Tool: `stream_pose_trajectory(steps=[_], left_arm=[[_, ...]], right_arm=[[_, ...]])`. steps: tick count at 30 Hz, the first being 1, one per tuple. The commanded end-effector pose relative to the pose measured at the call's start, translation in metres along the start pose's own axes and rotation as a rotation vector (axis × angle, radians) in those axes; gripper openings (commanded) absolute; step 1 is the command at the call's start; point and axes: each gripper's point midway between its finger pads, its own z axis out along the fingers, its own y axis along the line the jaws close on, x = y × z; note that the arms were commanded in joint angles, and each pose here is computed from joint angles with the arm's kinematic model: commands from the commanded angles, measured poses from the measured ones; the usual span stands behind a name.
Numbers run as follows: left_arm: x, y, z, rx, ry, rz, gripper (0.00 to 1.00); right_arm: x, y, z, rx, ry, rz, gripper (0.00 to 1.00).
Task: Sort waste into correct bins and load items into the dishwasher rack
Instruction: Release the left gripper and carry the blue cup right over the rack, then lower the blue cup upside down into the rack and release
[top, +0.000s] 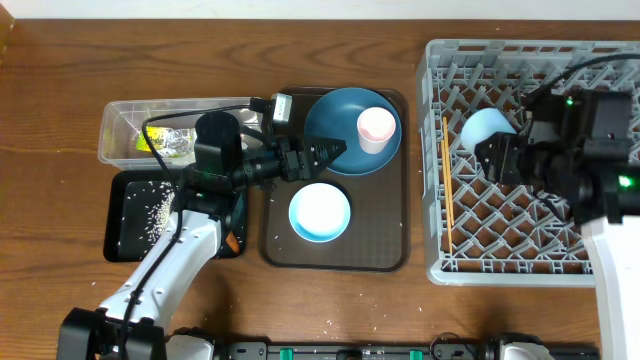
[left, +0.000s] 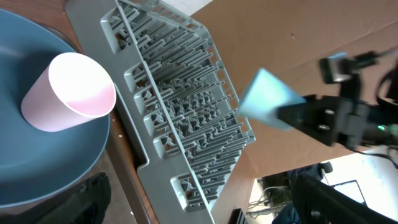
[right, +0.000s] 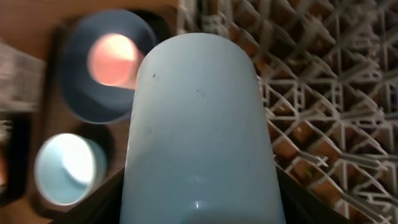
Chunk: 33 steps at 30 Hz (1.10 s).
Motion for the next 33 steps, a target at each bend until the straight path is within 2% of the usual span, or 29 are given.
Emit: stream_pose_trajectory(steps=[1,10,19,20,24,25,33], left_arm=[[0.001,-0.001,0.000,0.001,-0.002,0.025,0.95],[0.001,-0.001,0.000,0.001,-0.002,0.025,0.99],[0.001,-0.001,0.000,0.001,-0.002,0.025,1.00],[0.001,-0.001,0.000,0.001,-0.002,0.025,1.00],[0.001,-0.001,0.000,0.001,-0.002,0.025,1.00],[0.001,-0.001,0.000,0.001,-0.002,0.025,1.00],[0.001,-0.001,0.000,0.001,-0.002,0.025,1.00]], right_arm=[[0.004,-0.010,0.022,0.061,0.072,-0.014,0.40],[0.026,-0.017,0.082,0.065,0.268,-0.046,0.36],[0.037,-0.022,0.114,0.084,0.350,-0.058,0.38],[0.038,-0.023,0.115,0.088,0.357,-0.058,0.43],[0.043,-0.024,0.115,0.090,0.380,-0.054,0.90],[0.045,-0.024,0.114,0.091,0.386,-0.053,0.98],[0.048,-0.024,0.099,0.086,0.393,-0.044,0.99]])
